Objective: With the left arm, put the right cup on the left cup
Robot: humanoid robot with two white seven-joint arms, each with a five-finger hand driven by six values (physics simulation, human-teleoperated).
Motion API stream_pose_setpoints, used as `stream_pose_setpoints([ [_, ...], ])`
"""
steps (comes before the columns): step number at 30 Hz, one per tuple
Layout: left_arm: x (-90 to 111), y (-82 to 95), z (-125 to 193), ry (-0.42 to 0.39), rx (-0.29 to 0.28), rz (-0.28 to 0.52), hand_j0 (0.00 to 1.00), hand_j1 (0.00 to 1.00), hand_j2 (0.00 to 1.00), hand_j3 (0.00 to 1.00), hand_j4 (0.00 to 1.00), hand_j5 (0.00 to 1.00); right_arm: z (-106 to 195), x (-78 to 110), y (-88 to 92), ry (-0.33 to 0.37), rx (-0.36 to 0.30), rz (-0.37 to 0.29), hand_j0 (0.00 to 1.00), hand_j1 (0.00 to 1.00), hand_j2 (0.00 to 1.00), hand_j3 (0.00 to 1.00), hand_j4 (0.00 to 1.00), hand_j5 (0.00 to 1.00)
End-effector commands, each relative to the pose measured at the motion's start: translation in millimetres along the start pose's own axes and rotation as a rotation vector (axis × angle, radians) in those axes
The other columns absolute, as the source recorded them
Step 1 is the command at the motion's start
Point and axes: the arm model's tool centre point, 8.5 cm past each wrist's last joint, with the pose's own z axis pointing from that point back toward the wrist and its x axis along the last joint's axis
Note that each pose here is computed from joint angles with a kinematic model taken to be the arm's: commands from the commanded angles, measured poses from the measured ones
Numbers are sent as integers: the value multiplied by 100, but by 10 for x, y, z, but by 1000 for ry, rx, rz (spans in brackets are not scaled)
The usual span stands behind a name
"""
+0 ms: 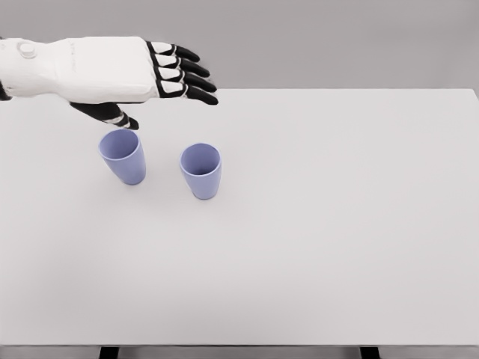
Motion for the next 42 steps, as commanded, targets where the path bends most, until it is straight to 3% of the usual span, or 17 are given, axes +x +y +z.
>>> stream_pose_setpoints([
  [1,140,-536,-312,-108,-115,141,100,100,100,100,100,100,0,1,0,-1,0,0,100,100,100,100,100,100],
  [3,126,-469,-297,-105,-123,123,100,100,100,100,100,100,0,-1,0,1,0,0,100,100,100,100,100,100],
  [4,155,-537,-350,-122,-140,137,100,100,100,100,100,100,0,-1,0,1,0,0,100,100,100,100,100,100],
  [6,182,-413,-372,-159,-112,165,100,100,100,100,100,100,0,1,0,-1,0,0,100,100,100,100,100,100],
  [9,213,-245,-469,-214,-135,183,98,98,98,98,98,98,0,-1,0,1,0,0,100,100,100,100,100,100],
  [12,203,-276,-609,-235,-152,202,98,98,98,98,98,98,0,1,0,-1,0,0,100,100,100,100,100,100],
  [17,49,-346,-668,-145,-233,243,98,98,98,98,98,98,0,1,0,-1,0,0,100,100,100,100,100,100],
  [21,-17,-403,-731,-75,-262,278,98,98,98,98,98,98,0,1,0,-1,0,0,100,100,100,100,100,100],
  [30,-31,-486,-800,-52,-317,197,98,98,98,98,98,98,0,1,0,-1,0,0,100,100,100,100,100,100],
  [42,-205,-639,-852,43,-356,203,96,96,96,96,96,96,0,-1,0,1,0,0,100,100,100,100,100,100],
])
